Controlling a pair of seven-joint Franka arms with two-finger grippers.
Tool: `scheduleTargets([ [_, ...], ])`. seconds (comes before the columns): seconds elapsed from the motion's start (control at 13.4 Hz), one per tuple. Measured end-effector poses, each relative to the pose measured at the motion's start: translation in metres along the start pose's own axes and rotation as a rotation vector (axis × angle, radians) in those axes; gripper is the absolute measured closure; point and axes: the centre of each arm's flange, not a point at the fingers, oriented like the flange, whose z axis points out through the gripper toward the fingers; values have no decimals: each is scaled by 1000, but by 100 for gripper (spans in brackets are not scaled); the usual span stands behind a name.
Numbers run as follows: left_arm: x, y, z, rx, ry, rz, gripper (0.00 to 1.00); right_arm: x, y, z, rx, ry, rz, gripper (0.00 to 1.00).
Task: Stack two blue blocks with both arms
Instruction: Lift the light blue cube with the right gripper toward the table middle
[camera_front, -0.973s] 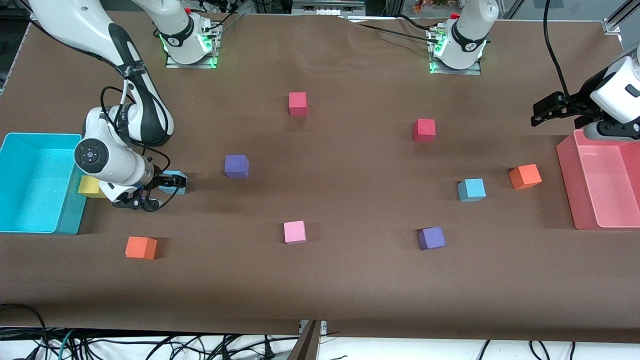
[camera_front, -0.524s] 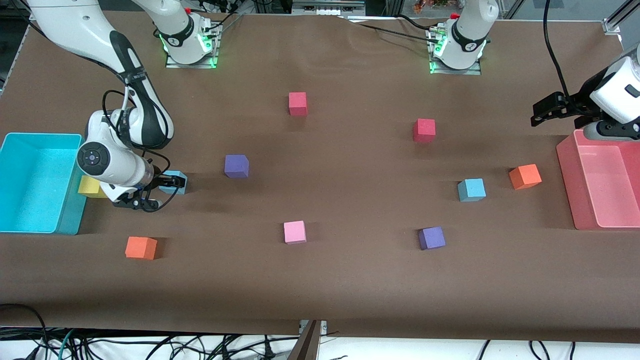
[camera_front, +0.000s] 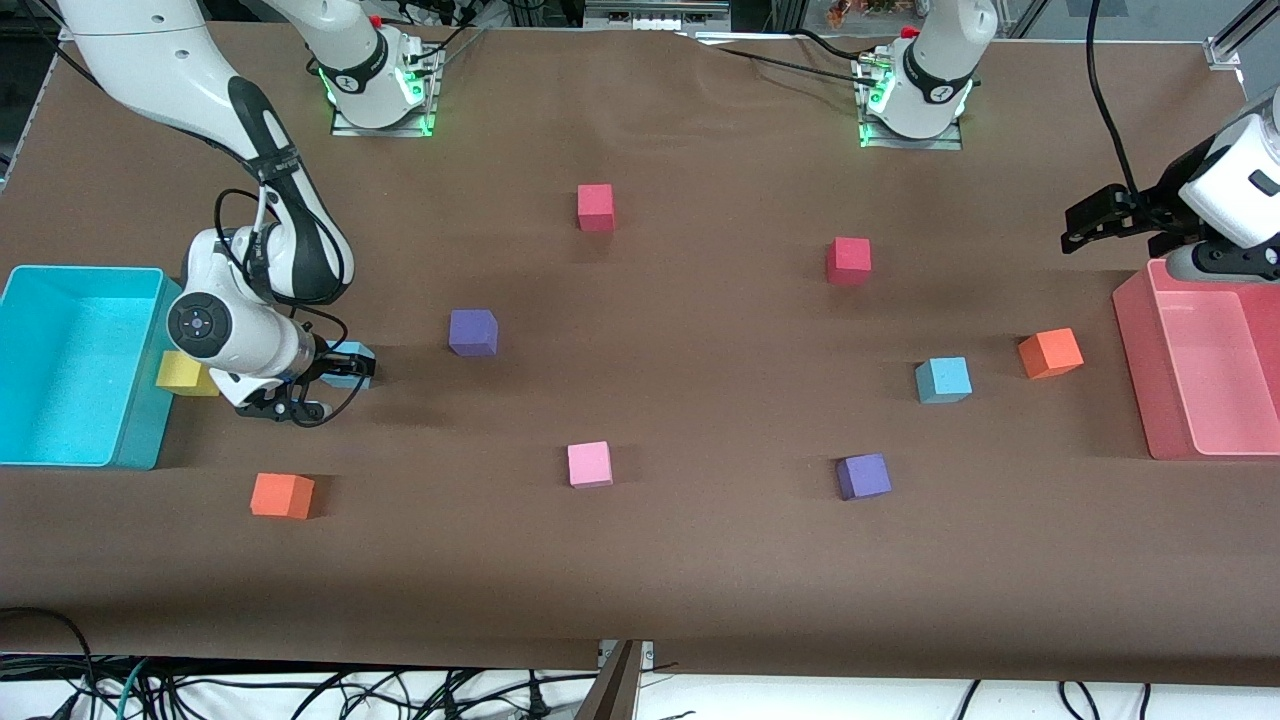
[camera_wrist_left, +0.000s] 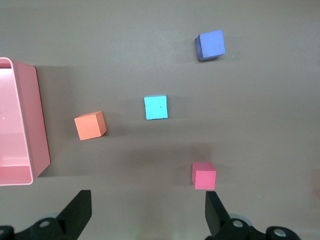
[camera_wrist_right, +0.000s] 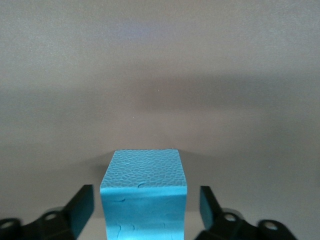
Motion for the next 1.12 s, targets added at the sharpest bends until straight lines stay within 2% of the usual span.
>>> scheduleTargets([
  [0.15,1,0,1,0,-1,0,0,0,-2,2,0,-3,-6,40],
  [0.22,1,0,1,0,-2,0,0,0,-2,0,0,0,-7,43],
  [0.45,1,3,2,1,-2,6,0,7,-6,-15,1,-1,-20,43],
  [0.6,1,10,2,1,-2,17,0,14,-24,-46,-2,-44,-37,44],
  [0.67,1,12,2,2,-2,20,0,16,-42,-70,0,-59,-40,47],
  [0.9,1,10,2,1,-2,12,0,9,-117,-139,7,-82,-25,48],
  [1.12,1,9,1,1,-2,11,0,-25,-223,-164,4,-75,-30,48],
])
